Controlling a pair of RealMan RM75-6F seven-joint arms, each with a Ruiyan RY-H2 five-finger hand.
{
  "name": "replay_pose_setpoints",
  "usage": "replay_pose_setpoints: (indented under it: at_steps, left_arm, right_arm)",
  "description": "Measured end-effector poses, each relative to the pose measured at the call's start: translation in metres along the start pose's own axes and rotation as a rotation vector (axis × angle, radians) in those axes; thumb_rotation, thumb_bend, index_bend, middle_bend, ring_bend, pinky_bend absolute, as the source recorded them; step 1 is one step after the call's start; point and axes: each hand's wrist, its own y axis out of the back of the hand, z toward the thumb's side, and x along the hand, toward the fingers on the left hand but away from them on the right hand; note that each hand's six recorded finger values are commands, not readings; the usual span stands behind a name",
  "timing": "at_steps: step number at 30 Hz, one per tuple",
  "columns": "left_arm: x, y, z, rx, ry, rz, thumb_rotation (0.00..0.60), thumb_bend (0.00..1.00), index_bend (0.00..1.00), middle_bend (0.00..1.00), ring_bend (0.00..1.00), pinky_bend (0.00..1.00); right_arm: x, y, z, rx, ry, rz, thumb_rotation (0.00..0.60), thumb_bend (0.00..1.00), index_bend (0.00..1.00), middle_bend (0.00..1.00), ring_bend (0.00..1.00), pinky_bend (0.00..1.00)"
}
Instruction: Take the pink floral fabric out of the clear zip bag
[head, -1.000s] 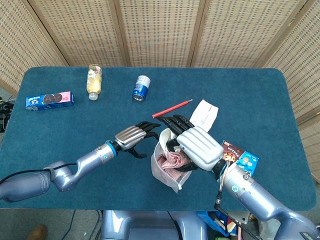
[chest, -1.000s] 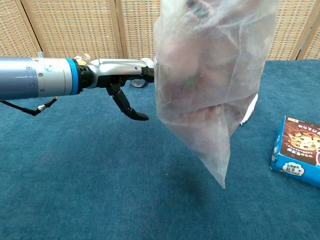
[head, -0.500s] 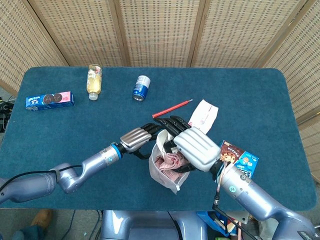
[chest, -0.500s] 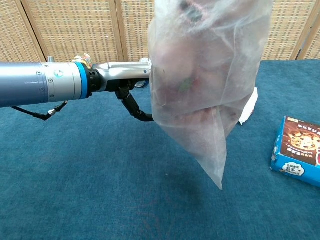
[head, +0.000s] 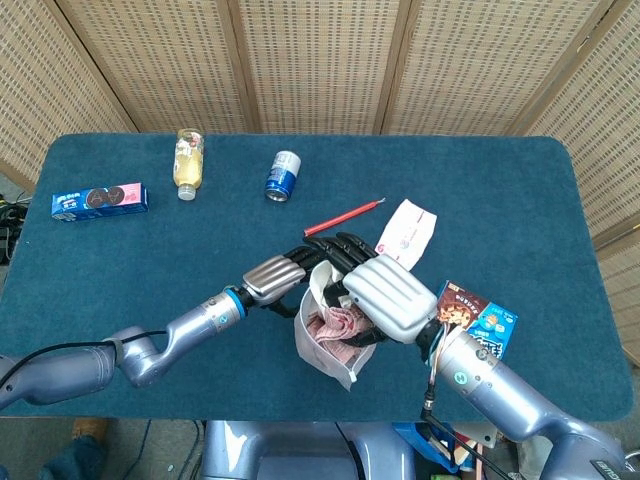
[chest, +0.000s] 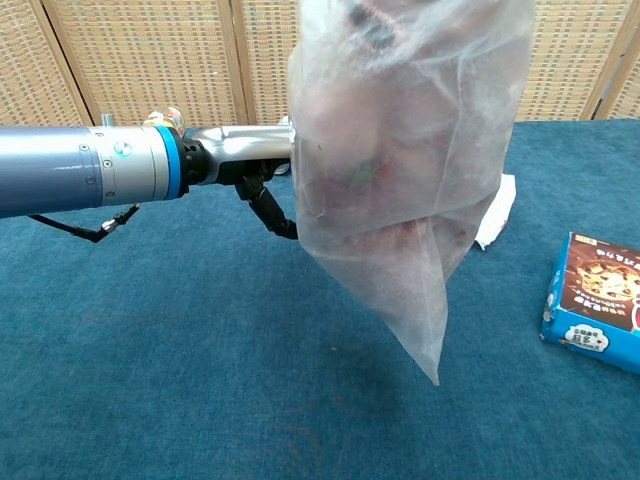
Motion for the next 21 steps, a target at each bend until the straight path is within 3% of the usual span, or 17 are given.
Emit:
replay_pose_setpoints:
  at_steps: [21]
  left_arm:
    - [0.0073,-0.0066,0.0074,0.014,-0.007,-0.011,0.600,0.43,0.41,0.00,0.00,0.00]
  right_arm:
    - [-0.0012,-0.0014,0.0022,-0.003,0.008,0.004,0.600,0.66,0.81,0.00,0.00,0.00]
